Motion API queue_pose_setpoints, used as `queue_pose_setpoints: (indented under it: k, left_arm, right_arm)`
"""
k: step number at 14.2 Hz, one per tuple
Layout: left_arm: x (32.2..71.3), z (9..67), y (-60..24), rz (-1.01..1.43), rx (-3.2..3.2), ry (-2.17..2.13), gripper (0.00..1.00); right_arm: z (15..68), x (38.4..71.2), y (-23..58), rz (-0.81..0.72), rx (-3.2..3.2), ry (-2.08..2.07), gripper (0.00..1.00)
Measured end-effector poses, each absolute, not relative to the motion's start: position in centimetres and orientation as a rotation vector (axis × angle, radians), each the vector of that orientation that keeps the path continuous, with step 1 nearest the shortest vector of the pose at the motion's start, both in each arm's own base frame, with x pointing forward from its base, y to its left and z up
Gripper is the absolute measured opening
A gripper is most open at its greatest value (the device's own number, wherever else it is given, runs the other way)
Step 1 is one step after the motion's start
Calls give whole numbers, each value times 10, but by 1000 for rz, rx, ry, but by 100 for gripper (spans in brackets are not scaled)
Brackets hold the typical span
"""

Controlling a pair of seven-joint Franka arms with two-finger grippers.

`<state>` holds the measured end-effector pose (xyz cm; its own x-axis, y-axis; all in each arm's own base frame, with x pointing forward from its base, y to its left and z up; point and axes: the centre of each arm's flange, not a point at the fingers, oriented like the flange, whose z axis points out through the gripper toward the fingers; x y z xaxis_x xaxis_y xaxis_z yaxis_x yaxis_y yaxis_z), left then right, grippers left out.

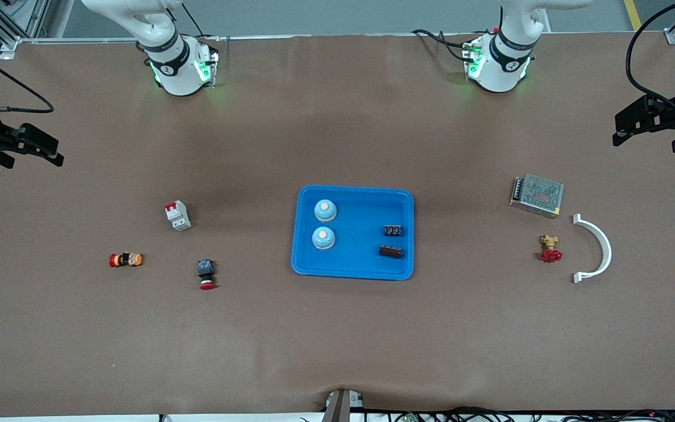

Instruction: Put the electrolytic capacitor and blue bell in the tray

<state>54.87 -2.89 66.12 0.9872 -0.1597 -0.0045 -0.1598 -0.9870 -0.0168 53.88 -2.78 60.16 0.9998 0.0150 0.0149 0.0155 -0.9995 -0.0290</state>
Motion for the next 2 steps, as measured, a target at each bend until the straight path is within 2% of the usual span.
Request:
queue_pose_setpoints:
  k: [2]
  left_arm:
    - [549,661,-29,5,-3114,250,100]
  right_arm:
    - [602,539,-28,-23,-3112,-24,100]
